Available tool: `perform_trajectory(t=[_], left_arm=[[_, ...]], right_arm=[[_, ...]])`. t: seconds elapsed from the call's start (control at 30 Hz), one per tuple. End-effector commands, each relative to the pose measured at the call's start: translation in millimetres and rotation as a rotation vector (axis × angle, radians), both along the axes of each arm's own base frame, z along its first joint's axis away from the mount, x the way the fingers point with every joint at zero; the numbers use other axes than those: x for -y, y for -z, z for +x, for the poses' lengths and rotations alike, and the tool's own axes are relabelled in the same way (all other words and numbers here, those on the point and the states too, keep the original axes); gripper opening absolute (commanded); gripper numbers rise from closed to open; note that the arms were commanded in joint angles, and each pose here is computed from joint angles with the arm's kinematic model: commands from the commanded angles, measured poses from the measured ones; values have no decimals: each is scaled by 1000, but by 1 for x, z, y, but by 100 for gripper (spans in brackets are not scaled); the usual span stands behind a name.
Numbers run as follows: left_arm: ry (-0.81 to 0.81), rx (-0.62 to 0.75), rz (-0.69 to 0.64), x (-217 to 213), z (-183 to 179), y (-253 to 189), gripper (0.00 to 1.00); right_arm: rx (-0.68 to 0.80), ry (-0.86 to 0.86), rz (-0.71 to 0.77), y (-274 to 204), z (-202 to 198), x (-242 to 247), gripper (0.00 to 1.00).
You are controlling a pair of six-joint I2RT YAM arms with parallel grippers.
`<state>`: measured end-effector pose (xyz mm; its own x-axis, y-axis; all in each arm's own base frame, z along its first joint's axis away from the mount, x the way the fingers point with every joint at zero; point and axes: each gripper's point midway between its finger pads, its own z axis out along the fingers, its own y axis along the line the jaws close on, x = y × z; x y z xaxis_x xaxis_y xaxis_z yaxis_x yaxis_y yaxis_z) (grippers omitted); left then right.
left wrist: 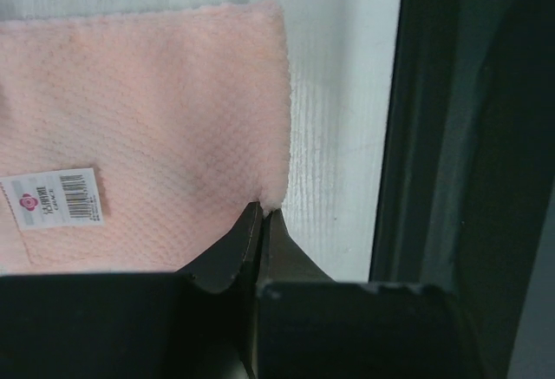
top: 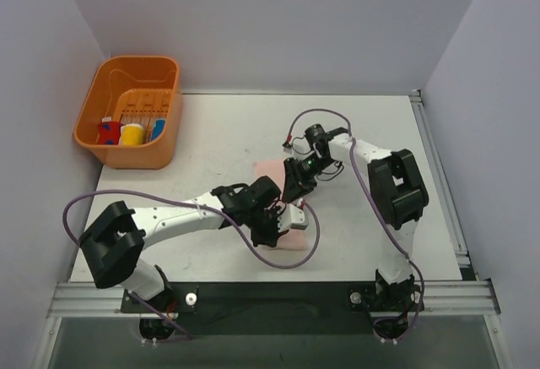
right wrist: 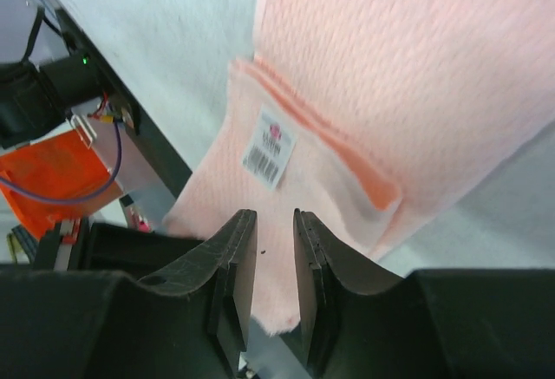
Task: Roll the towels
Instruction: Roll the towel
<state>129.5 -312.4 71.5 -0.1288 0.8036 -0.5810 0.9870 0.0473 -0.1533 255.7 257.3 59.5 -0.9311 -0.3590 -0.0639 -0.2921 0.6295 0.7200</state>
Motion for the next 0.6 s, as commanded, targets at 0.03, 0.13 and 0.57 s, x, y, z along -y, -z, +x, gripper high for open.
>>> perform_trajectory(t=[0.03, 0.13, 0.57], left_arm=[[14, -73, -120, 13, -2, -41, 0], [-18, -98, -139, 12, 7, -48, 0], [-188, -103, -115, 2, 83, -35, 0]], right_arm=[[69, 32, 4, -1, 32, -11, 25], [65, 16, -34, 15, 31, -12, 24], [8, -41, -132, 60, 9, 0, 21]])
